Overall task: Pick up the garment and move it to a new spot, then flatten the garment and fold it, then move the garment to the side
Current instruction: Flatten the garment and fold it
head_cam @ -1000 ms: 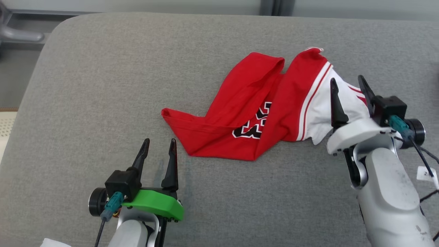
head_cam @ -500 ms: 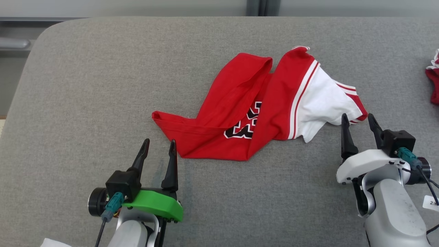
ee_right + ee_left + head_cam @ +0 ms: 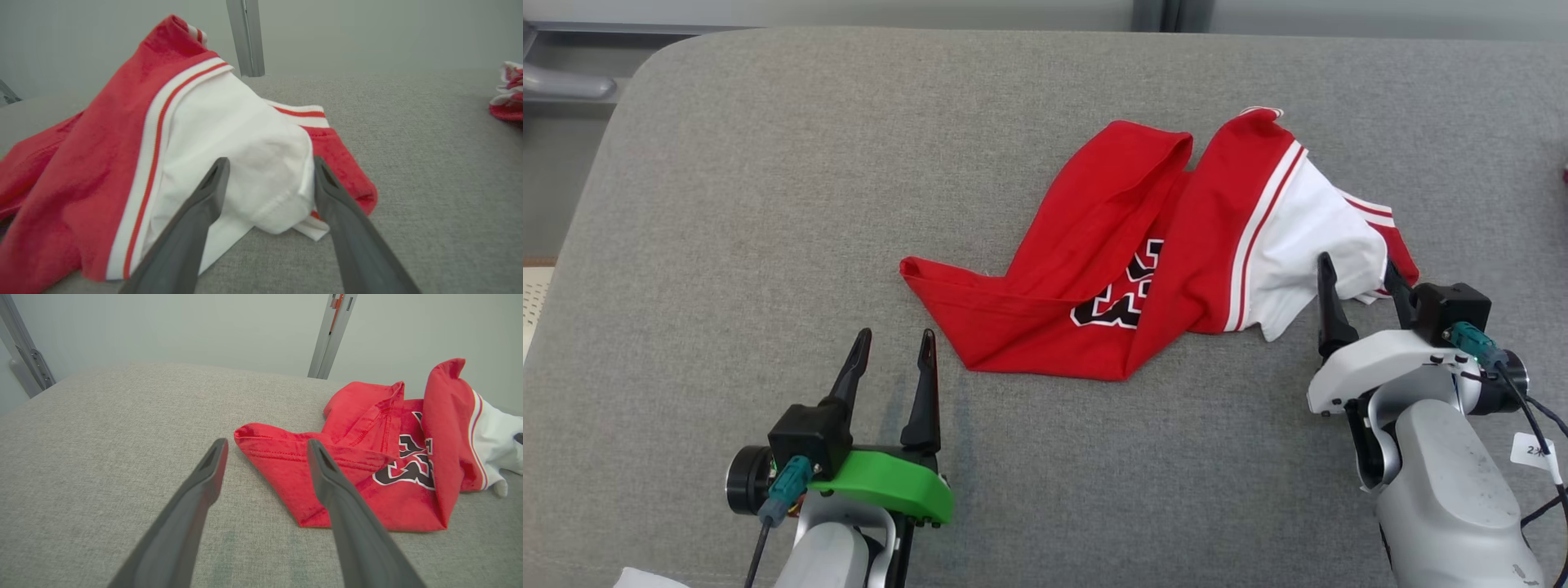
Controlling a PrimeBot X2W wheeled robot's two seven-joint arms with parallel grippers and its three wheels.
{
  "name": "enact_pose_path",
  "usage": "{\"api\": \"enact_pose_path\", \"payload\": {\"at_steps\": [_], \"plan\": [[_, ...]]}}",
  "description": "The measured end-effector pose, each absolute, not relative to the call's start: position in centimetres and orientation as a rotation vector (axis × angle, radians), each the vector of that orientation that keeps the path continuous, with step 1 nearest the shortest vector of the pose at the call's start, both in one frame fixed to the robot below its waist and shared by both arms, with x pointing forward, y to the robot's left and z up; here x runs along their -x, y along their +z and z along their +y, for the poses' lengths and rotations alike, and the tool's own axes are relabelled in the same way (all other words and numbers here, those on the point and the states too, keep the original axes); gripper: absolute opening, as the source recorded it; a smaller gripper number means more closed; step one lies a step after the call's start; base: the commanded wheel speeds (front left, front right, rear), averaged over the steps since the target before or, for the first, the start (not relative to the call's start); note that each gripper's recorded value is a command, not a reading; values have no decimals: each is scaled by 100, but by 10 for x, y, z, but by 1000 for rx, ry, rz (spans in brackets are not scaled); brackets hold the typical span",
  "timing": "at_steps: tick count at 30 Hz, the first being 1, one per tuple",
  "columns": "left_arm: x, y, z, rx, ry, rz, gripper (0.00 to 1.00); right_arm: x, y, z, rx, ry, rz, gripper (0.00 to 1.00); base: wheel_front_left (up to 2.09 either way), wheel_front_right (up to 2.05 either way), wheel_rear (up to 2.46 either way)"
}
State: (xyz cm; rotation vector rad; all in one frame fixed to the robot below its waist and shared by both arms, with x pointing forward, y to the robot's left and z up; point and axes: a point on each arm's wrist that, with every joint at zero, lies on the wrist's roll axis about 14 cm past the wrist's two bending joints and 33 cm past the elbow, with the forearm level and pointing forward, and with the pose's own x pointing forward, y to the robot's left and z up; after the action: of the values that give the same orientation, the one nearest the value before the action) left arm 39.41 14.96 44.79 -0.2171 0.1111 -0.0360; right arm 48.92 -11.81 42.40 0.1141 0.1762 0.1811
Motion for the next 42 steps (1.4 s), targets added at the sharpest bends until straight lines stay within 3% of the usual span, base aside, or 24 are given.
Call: {"api": "enact_pose_path", "payload": {"at_steps": [2,3,5,6,18,32,39,41,42], "plan": [[-395,448,148,216,-42,110,100,-489,428,-117,-116,186,163,49,0,0,0],[-395,449,147,216,-44,109,100,-489,429,-117,-119,186,160,41,0,0,0],[-395,449,146,216,-48,109,100,-488,429,-117,-120,186,162,8,0,0,0],[-395,449,145,216,-49,108,100,-487,428,-118,-120,185,166,0,0,0,0],[-398,453,141,216,-62,96,100,-477,435,-141,-218,103,145,0,0,0,0],[-399,460,112,233,-146,82,100,-395,445,-207,-248,-53,152,0,0,0,0],[-399,462,105,234,-171,79,100,-366,427,-230,-278,-132,232,0,0,0,0],[-399,461,105,233,-171,81,100,-363,419,-232,-285,-144,246,54,0,0,0],[-398,461,106,232,-170,81,100,-362,417,-232,-285,-148,250,100,0,0,0]]}}
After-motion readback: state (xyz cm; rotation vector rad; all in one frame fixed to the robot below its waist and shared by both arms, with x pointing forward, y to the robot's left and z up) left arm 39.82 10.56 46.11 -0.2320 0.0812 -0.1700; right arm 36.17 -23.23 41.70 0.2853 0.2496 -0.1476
